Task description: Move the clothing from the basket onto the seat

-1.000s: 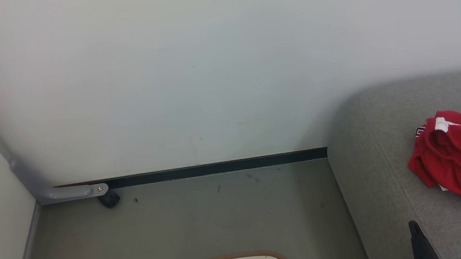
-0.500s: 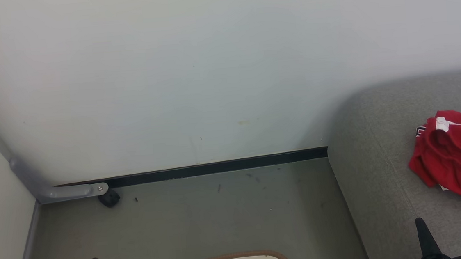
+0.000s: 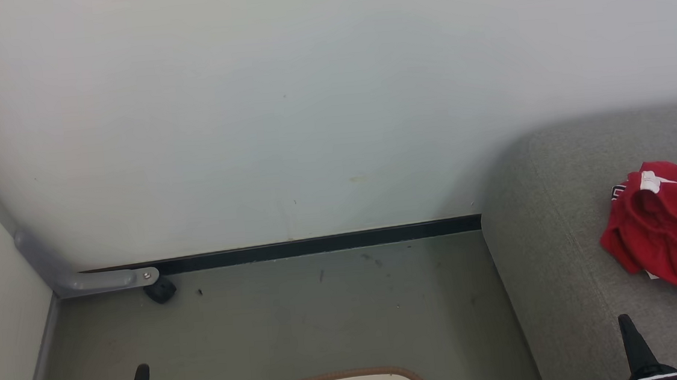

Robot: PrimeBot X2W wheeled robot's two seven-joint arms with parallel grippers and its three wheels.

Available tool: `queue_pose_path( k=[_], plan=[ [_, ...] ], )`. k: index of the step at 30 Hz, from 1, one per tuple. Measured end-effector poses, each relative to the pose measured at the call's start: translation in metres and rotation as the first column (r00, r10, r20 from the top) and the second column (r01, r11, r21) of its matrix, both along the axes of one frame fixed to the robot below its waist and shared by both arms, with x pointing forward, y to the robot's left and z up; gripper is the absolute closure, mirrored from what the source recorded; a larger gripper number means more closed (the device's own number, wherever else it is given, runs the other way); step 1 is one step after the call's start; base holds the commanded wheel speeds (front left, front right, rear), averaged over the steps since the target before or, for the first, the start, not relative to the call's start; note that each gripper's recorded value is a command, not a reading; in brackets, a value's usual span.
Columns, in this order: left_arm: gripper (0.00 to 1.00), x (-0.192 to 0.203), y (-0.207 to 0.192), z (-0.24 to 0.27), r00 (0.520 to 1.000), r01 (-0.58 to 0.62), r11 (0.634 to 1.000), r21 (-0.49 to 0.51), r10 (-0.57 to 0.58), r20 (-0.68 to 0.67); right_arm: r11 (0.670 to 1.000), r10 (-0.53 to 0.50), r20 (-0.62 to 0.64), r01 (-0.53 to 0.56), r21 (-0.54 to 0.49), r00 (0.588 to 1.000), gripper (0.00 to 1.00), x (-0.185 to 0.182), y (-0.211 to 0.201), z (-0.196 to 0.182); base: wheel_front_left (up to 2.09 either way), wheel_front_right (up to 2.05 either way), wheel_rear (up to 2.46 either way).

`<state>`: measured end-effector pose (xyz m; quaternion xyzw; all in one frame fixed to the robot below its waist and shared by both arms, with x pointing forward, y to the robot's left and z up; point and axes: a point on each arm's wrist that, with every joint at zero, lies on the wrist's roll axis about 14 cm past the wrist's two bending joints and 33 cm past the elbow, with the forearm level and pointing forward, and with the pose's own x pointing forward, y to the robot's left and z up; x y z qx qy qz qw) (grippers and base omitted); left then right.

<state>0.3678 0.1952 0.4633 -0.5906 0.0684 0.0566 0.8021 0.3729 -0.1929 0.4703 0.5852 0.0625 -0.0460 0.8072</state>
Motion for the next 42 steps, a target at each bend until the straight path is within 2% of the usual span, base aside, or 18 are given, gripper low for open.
queue_pose_path(
  k=[9,21,42],
  plan=[
    [1.00,0.004,-0.001,0.004,1.000,-0.007,0.992,-0.126,0.010,0.027,0.991,-0.024,0.022,0.021,0.131,0.999,1.00,0.003,-0.005,0.004,0.00,0.00,0.00],
    [1.00,0.011,-0.004,0.016,0.997,0.006,0.959,-0.284,0.018,0.081,0.951,-0.066,0.052,0.047,0.306,0.996,1.00,0.005,-0.012,0.008,0.00,0.00,0.00],
    [1.00,0.011,-0.004,0.016,0.996,0.003,0.954,-0.301,0.023,0.083,0.949,-0.067,0.065,0.043,0.311,0.996,1.00,0.008,-0.012,0.012,0.00,0.00,0.00]
  ],
)
